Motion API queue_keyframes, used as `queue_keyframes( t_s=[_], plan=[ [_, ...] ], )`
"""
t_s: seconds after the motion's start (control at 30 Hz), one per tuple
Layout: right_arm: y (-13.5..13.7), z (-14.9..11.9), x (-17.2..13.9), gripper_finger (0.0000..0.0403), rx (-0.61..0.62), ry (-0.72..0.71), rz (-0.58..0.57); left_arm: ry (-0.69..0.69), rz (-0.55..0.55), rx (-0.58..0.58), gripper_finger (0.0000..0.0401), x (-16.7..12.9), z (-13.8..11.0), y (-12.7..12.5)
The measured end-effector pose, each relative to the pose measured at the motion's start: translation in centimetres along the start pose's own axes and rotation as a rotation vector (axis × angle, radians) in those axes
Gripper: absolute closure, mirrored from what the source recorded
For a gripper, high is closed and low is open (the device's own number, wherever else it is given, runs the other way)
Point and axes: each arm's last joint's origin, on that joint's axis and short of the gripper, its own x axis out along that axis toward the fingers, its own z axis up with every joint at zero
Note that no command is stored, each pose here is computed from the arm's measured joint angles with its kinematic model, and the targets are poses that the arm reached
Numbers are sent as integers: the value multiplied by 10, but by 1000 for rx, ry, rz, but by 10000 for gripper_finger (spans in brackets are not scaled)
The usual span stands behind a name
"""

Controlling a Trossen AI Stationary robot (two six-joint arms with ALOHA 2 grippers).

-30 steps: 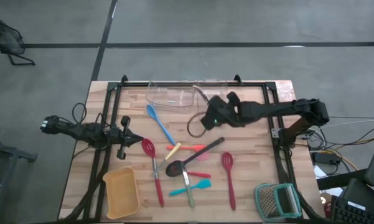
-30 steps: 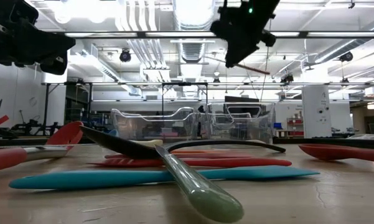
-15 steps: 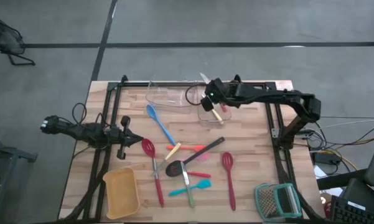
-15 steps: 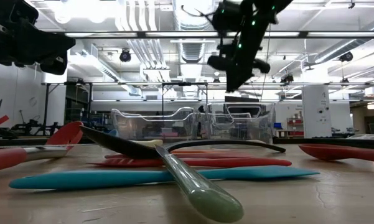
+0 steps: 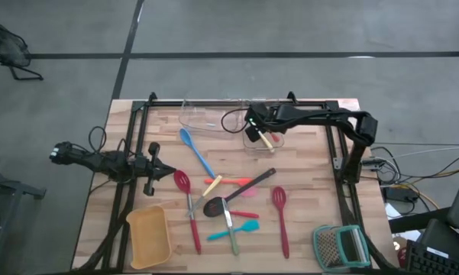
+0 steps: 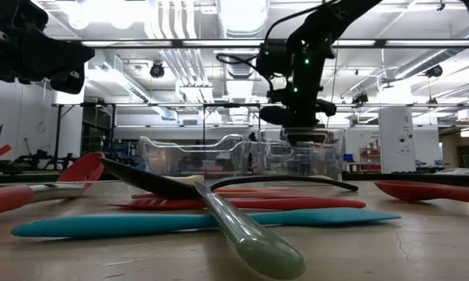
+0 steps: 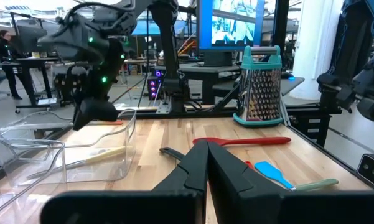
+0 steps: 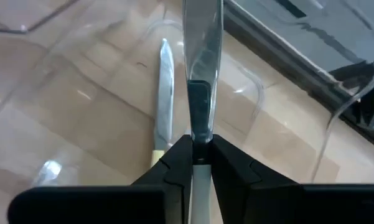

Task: Pick & Place Kitchen Items
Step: Put the orange knife into the right transparent bin, then put the green knife into the right transparent bin

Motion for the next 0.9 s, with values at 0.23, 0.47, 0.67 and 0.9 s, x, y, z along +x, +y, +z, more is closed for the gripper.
queue_keyframes(
  t_s=[0.23,0.47,0.67,0.9],
  plan=[
    [5,-4,11,361,-21,28,-11,0,0,0,389,0,0,0],
    [7,-5,15,351,-31,38,-16,0,0,0,389,0,0,0],
    [7,-5,15,326,-48,37,-17,0,0,0,389,0,0,0],
    [6,-5,15,300,-67,37,-17,0,0,0,389,0,0,0]
  ],
)
